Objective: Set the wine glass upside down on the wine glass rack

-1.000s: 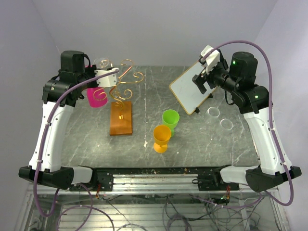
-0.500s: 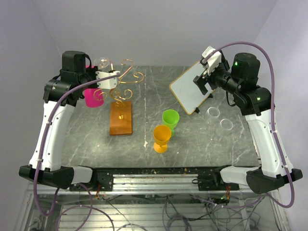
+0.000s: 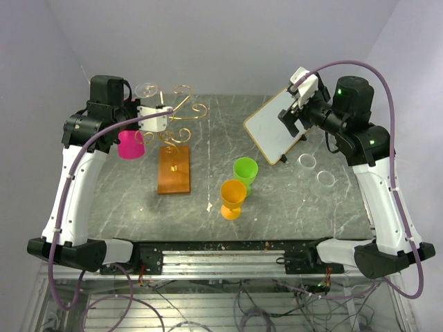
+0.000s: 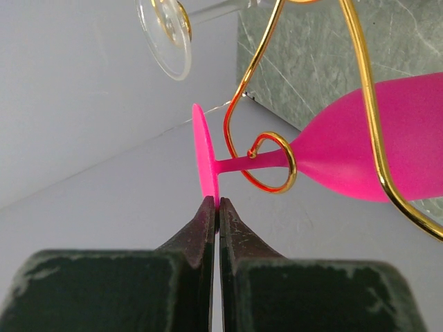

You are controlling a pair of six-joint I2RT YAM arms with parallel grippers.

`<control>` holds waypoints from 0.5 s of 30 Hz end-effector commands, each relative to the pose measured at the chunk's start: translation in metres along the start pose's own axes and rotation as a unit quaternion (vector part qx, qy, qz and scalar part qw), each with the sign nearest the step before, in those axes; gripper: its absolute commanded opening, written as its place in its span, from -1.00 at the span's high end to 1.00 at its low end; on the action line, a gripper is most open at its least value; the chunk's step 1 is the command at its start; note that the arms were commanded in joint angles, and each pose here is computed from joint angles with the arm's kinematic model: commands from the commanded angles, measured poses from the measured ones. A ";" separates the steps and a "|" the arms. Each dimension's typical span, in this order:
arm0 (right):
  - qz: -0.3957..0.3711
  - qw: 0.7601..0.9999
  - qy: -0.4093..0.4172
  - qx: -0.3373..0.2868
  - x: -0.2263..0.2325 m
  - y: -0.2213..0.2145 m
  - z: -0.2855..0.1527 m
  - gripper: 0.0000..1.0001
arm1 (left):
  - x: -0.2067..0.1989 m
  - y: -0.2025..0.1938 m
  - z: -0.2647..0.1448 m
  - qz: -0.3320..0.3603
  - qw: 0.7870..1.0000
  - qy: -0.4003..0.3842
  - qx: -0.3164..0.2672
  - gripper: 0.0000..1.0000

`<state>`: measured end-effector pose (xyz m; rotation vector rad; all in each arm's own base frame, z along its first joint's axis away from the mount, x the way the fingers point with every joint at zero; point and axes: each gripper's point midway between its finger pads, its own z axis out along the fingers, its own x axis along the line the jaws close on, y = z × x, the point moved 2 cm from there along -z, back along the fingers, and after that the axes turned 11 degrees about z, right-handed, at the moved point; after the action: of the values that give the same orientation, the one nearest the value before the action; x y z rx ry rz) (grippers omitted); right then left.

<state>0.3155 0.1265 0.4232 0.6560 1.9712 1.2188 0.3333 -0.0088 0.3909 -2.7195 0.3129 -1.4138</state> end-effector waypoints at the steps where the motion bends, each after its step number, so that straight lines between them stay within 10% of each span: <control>1: -0.002 1.000 -0.002 -0.005 -0.001 0.002 -0.005 -0.75 | 0.001 0.003 -0.014 0.005 1.000 0.004 -0.012 0.86; 15: -0.002 1.000 -0.003 -0.004 0.000 0.000 -0.006 -0.75 | -0.001 0.013 -0.019 0.002 0.999 0.000 -0.046 0.86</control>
<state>0.3155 0.1266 0.4222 0.6568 1.9739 1.2177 0.3214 -0.0155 0.3844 -2.7912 0.3661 -1.3702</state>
